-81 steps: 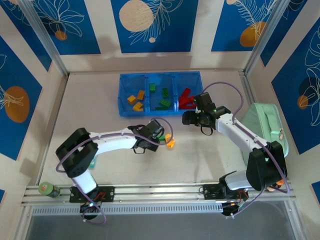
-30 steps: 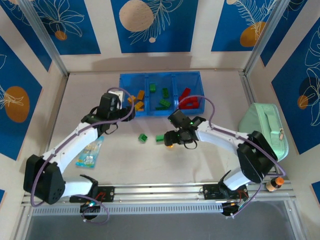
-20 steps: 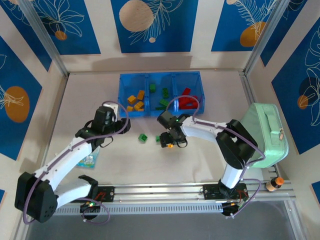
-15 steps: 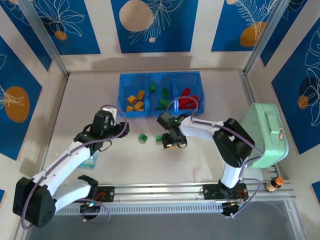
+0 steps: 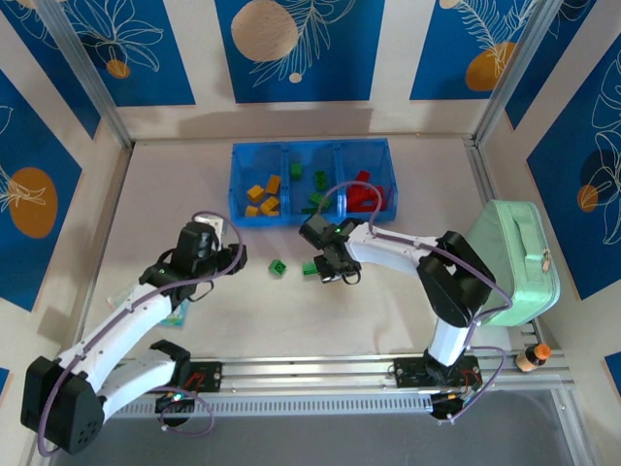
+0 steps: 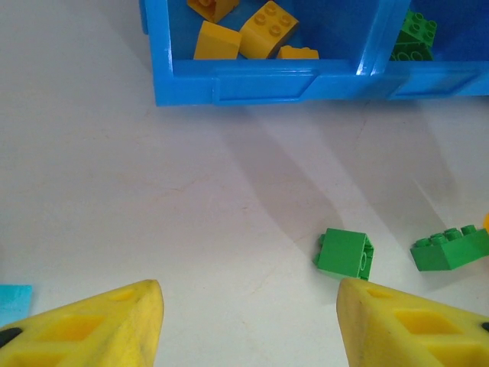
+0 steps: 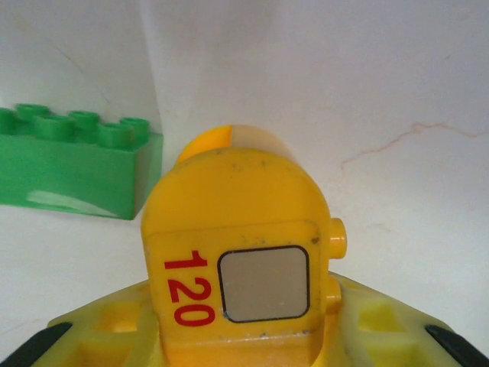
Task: Sort the legos into containers by color
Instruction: Pick up the lego from the center of the table, then place the lego in the container.
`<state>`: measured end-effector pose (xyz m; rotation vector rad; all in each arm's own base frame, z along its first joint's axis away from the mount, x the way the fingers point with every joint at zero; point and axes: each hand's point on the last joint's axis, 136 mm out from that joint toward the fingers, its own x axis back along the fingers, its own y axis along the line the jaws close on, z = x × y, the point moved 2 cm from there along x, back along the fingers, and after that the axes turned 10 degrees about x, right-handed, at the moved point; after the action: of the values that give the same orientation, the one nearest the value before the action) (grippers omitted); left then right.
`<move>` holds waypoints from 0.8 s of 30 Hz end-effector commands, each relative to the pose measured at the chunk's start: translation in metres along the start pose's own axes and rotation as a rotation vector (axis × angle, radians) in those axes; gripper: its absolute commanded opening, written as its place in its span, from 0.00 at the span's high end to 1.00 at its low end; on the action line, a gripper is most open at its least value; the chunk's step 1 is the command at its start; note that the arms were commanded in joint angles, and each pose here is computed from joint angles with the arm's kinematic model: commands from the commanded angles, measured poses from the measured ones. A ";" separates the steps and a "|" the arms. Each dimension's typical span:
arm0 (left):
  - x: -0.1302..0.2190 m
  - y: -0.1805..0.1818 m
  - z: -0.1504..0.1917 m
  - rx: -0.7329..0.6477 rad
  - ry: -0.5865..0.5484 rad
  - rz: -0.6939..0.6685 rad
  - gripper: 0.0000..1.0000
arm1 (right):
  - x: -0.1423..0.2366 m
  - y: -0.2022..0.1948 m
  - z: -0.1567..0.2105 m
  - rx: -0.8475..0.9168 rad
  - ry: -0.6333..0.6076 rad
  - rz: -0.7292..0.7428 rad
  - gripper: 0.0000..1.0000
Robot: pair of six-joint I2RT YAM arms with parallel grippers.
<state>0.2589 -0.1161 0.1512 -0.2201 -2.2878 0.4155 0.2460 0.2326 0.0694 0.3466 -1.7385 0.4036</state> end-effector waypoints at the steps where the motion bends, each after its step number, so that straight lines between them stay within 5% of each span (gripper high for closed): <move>1: 0.002 0.005 0.009 0.012 0.014 -0.014 0.38 | 0.044 -0.005 -0.022 0.010 -0.110 0.015 0.68; 12: -0.009 0.009 0.046 0.077 0.100 -0.009 0.40 | 0.105 0.013 -0.120 0.080 -0.303 -0.084 0.68; 24: -0.006 0.002 0.068 0.048 0.125 0.002 0.39 | 0.096 0.051 -0.200 0.103 -0.354 -0.190 0.67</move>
<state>0.2161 -0.1329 0.1045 -0.2356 -2.1551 0.4380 0.3752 0.3552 0.1908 0.6316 -2.0278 0.3315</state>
